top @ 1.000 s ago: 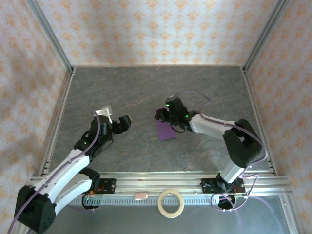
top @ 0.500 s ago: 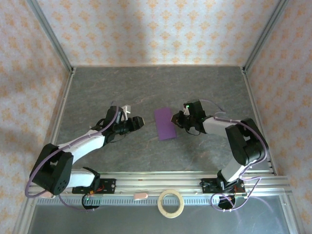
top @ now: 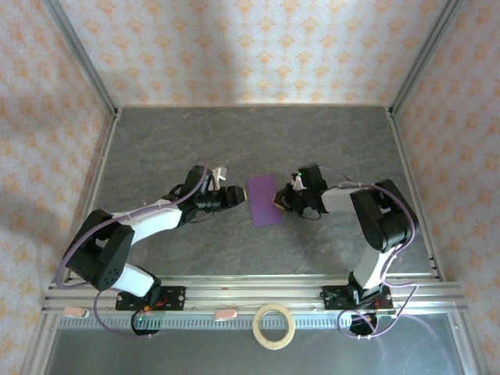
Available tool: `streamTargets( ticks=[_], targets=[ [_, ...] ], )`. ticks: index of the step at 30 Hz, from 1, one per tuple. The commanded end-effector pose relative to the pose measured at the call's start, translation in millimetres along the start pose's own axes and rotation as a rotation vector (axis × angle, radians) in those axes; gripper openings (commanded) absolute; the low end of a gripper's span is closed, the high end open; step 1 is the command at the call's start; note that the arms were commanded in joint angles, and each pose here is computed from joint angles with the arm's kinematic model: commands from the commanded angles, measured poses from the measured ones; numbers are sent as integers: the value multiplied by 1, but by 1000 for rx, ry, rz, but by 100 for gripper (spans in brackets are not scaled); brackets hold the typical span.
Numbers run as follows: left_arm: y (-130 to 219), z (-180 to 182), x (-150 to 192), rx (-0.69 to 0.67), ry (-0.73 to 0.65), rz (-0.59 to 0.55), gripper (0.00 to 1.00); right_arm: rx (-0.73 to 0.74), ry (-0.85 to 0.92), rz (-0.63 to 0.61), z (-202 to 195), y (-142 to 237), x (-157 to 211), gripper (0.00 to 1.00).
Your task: Fold a paper plane with a square sheet of paper (pick it up from the middle)
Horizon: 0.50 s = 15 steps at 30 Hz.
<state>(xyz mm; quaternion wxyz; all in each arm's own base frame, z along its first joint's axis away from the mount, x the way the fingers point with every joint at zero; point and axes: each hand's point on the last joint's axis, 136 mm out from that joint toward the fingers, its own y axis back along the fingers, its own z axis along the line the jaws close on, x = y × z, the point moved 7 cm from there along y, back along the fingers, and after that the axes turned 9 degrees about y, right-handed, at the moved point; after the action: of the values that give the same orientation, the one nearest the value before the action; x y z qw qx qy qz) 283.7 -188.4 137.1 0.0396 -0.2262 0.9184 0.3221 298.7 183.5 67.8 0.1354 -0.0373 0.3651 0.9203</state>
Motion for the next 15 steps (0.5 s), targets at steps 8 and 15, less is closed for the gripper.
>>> streamTargets(
  ticks=[8,15],
  targets=[
    [-26,-10,-5,52,6,68,52,-15,-111,-36,-20,4,19,5],
    [-44,-3,0,33,15,118,47,-8,-119,-38,-23,3,21,6]
  ],
)
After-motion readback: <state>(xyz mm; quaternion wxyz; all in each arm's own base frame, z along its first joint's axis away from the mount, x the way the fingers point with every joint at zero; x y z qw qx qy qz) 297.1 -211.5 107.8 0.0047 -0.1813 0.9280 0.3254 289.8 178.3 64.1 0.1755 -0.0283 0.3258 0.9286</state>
